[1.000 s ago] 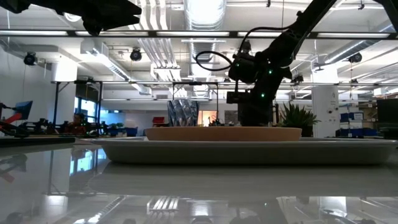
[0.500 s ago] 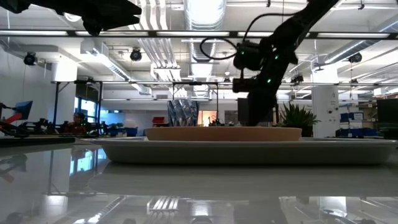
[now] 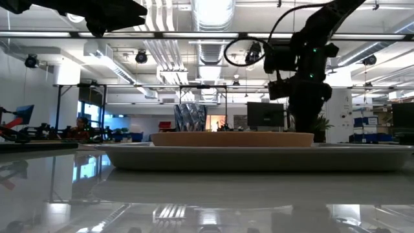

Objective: Pick and place plate/cup/fork/spoon on tray
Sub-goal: Put the orange spoon on the gray tray to the bottom of the pink fork

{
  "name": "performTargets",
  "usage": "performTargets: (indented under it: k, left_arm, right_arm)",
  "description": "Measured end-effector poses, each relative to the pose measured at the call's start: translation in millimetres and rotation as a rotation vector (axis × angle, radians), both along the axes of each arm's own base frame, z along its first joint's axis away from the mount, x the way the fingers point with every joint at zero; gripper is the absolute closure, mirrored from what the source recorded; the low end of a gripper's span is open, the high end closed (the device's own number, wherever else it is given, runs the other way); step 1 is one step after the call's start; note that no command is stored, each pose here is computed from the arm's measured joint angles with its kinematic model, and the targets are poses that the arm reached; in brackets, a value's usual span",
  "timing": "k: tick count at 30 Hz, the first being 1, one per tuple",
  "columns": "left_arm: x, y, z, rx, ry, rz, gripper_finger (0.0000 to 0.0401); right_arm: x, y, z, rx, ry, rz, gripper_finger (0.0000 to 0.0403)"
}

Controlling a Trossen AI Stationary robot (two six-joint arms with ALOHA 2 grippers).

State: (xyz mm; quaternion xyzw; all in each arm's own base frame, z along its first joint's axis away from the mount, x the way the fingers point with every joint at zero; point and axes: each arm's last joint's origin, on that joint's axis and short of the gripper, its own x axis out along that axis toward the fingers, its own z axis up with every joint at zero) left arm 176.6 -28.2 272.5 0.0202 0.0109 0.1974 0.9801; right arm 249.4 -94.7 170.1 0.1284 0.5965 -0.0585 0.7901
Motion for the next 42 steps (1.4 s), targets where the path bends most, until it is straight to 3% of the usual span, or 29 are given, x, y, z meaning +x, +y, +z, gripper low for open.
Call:
performTargets:
  k: [7, 16, 27, 42]
  left_arm:
    - [0, 0, 0, 0.000, 0.000, 0.000, 0.0216]
    - [0, 0, 0, 0.000, 0.000, 0.000, 0.0216]
    - [0, 0, 0, 0.000, 0.000, 0.000, 0.0216]
    - [0, 0, 0, 0.000, 0.000, 0.000, 0.0216]
  right_arm:
    - [-2, 9, -20, -0.006, -0.058, 0.010, 0.0394]
    - [5, 7, -22, -0.027, -0.179, 0.002, 0.0394]
    - [-2, 10, -33, -0.028, -0.174, -0.028, 0.0394]
    - [-7, -1, -32, -0.248, -0.071, -0.091, 0.0394]
